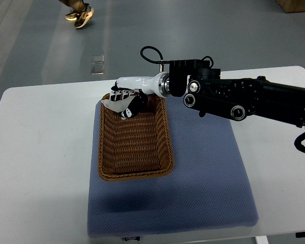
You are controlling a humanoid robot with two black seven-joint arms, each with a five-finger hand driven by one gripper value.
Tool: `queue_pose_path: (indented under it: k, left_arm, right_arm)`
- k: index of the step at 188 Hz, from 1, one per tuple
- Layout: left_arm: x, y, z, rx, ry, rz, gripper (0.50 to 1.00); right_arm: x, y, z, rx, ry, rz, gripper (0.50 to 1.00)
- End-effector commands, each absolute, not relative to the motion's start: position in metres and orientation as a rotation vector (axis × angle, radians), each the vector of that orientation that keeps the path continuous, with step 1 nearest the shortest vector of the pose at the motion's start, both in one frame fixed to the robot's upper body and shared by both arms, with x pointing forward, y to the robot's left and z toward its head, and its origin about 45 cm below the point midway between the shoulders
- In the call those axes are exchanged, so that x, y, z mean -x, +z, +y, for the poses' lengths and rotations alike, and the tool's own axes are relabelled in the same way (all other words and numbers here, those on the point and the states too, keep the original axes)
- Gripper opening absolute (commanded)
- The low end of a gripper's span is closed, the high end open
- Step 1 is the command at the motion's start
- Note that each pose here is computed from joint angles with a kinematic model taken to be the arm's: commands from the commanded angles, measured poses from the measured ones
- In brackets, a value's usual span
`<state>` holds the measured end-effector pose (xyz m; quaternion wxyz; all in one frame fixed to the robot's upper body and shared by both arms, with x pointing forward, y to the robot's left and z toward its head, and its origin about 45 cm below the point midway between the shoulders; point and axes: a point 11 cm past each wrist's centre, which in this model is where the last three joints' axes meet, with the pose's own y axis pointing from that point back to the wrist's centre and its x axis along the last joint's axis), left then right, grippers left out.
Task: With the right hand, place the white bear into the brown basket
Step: 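Lift the bear with the right hand and carry it over the basket, then lower the bear into the basket and open the right hand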
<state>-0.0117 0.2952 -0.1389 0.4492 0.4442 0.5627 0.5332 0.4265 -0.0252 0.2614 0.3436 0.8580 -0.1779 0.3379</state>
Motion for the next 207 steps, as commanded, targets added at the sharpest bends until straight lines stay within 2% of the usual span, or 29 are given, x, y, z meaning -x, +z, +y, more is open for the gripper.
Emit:
queue_pose_path:
  k: [1, 49, 107, 138, 161, 170, 187, 207]
  left_arm:
    - [0.012, -0.139, 0.295, -1.100, 1.318, 1.391, 1.000]
    - [0.012, -0.139, 0.296, -1.101, 1.319, 1.391, 1.000]
    - [0.012, -0.139, 0.296, -1.100, 1.318, 1.391, 1.000]
    - [0.012, -0.139, 0.296, -1.099, 1.319, 1.392, 1.000]
    - [0.012, -0.139, 0.296, -1.099, 1.319, 1.392, 1.000]
    - [0.012, -0.139, 0.296, -1.099, 1.319, 1.392, 1.000]
    - [0.012, -0.139, 0.296, -1.099, 1.319, 1.392, 1.000]
    - [0.012, -0.139, 0.296, -1.099, 1.319, 1.392, 1.000]
  right_arm:
    - [-0.423, 0.246, -0.021, -2.233, 0.849, -0.466, 0.500]
    - [-0.416, 0.205, -0.026, -2.213, 0.782, -0.493, 0.500]
    - [-0.412, 0.184, -0.036, -2.198, 0.748, -0.516, 0.500]
    - [-0.412, 0.185, -0.036, -2.199, 0.751, -0.516, 0.617]
    - [-0.413, 0.189, -0.034, -2.202, 0.758, -0.520, 0.791]
    - [-0.414, 0.190, -0.034, -2.201, 0.762, -0.521, 0.801]
    - [-0.415, 0.195, -0.032, -2.209, 0.764, -0.528, 0.854]
    - [-0.422, 0.210, -0.028, -2.214, 0.795, -0.542, 0.870]
